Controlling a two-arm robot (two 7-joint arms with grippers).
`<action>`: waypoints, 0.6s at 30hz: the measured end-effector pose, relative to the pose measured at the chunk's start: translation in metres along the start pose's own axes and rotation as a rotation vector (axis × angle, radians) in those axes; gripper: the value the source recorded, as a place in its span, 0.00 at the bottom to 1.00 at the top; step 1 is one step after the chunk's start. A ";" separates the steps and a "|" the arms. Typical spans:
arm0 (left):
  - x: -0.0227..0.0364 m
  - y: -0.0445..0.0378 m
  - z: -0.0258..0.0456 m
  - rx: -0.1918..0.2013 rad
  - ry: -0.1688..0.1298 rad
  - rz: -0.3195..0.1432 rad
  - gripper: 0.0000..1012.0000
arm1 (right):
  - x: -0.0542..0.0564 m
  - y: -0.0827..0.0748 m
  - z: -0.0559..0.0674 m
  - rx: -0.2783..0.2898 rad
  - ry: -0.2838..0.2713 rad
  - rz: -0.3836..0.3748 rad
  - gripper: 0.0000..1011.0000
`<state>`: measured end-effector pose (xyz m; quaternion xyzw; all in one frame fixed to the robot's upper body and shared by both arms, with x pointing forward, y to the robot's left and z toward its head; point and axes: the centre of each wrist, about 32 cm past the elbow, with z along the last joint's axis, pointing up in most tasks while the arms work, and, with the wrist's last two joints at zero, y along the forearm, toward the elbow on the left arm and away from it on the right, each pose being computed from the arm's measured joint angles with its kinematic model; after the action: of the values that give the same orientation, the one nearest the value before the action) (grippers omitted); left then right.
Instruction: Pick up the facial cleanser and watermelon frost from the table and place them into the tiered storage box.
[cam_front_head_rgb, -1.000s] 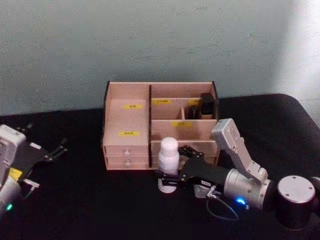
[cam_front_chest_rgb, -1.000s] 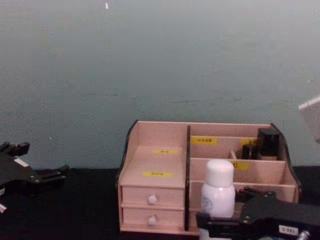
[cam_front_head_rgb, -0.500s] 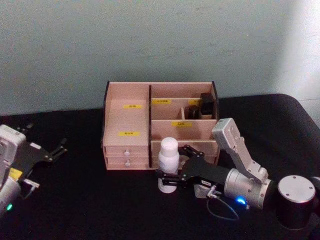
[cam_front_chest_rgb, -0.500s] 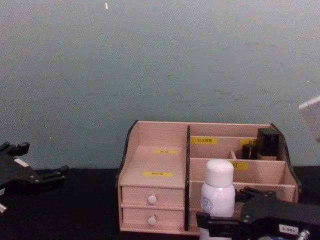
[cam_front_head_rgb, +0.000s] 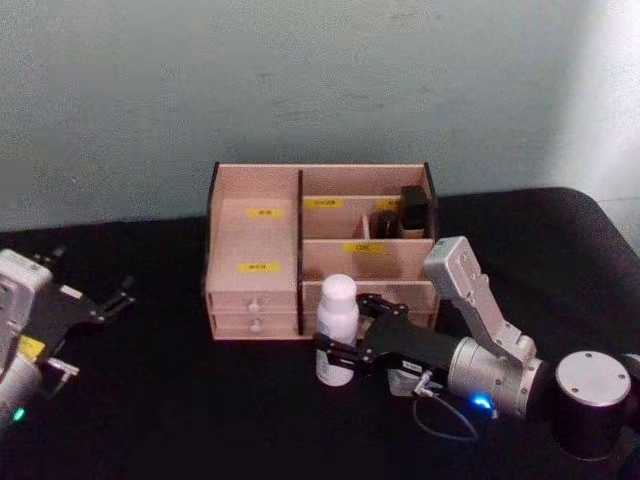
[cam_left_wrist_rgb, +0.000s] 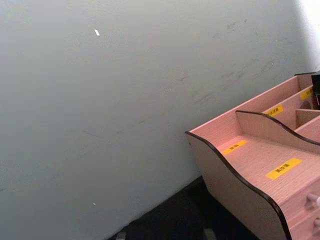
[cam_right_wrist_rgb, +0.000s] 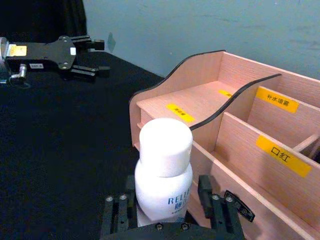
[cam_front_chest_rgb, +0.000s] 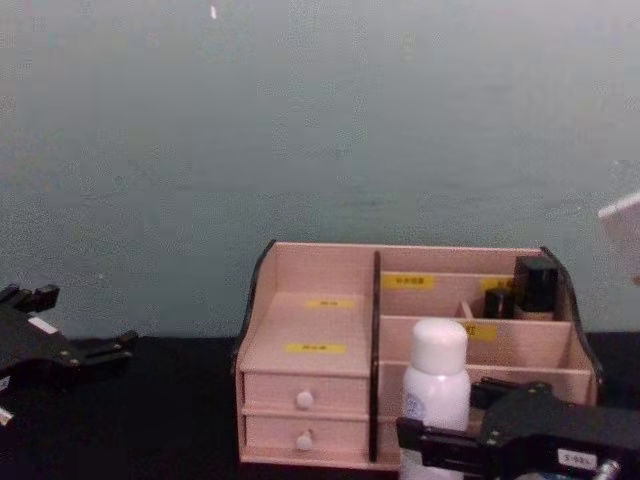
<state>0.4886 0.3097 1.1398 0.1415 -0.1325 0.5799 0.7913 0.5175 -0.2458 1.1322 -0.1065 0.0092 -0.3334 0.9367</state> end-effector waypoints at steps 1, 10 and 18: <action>0.0000 0.0000 0.0000 0.000 0.000 0.000 0.99 | 0.000 0.000 0.000 0.000 0.000 0.000 0.77; 0.0000 0.0000 0.0000 0.000 0.000 0.000 0.99 | 0.000 0.000 0.000 0.001 0.000 0.000 0.59; 0.0000 0.0000 0.0000 0.000 0.000 0.000 0.99 | 0.000 0.000 0.000 0.001 -0.001 0.000 0.59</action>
<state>0.4886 0.3097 1.1398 0.1415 -0.1325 0.5799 0.7913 0.5174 -0.2458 1.1322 -0.1062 0.0088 -0.3334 0.9368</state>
